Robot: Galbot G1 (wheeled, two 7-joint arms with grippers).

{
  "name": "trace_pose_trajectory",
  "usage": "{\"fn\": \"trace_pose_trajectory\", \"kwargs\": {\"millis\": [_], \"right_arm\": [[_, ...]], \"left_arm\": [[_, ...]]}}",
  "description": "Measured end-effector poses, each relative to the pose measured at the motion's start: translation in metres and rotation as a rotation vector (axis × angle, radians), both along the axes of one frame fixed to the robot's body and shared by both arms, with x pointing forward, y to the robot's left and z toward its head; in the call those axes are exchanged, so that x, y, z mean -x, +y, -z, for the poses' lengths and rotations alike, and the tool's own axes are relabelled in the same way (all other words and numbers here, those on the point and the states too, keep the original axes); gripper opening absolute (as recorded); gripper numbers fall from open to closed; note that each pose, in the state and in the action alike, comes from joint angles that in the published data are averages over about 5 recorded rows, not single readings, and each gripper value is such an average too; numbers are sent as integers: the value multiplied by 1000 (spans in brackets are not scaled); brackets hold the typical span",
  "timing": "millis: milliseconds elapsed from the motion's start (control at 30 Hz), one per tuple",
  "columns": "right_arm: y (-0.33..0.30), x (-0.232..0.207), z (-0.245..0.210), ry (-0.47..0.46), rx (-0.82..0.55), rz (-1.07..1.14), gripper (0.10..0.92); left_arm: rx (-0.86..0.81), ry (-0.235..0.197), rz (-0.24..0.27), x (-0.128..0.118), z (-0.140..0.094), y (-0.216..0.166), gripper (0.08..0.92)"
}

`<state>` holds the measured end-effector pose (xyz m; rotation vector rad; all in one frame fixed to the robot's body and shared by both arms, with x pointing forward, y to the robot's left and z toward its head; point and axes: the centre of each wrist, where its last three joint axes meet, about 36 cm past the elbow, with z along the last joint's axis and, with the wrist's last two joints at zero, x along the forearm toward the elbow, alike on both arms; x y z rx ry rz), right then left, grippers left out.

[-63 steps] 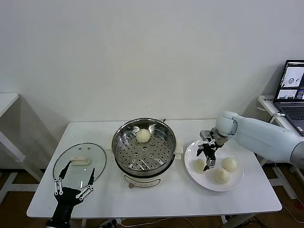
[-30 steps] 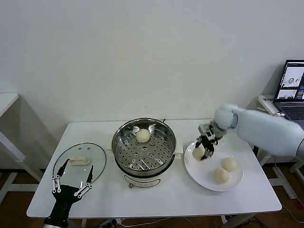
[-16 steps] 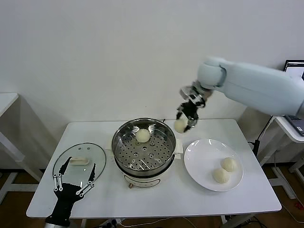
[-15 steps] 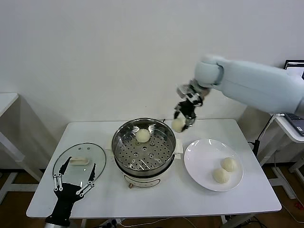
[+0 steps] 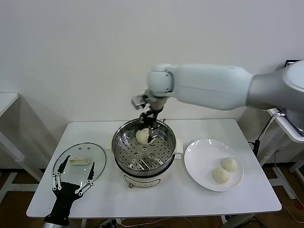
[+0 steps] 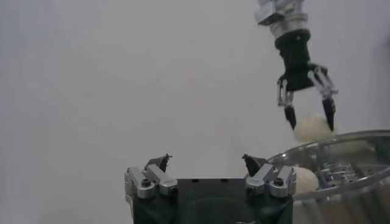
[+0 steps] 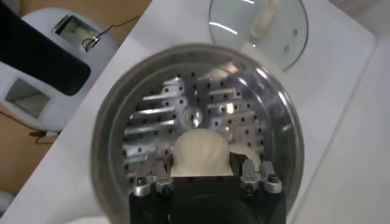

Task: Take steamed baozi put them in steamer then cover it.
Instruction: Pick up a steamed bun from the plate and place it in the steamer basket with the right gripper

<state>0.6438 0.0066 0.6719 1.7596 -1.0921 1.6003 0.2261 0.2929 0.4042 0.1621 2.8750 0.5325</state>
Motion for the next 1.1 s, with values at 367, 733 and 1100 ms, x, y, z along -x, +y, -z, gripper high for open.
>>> {"fn": "trace_pose_trajectory", "kwargs": {"millis": [367,733,1100], "right_arm": [[44,10,43,-16,-6,3,645],[55,12,72,-18,3,10,709],[45,14,59,-44,-17,-3,822]], "left_arm": [[4,0,-5,0,1,1,823],[3,0,-9,0,2,3,823],[3,-4,-13,0,1,4,823]]}}
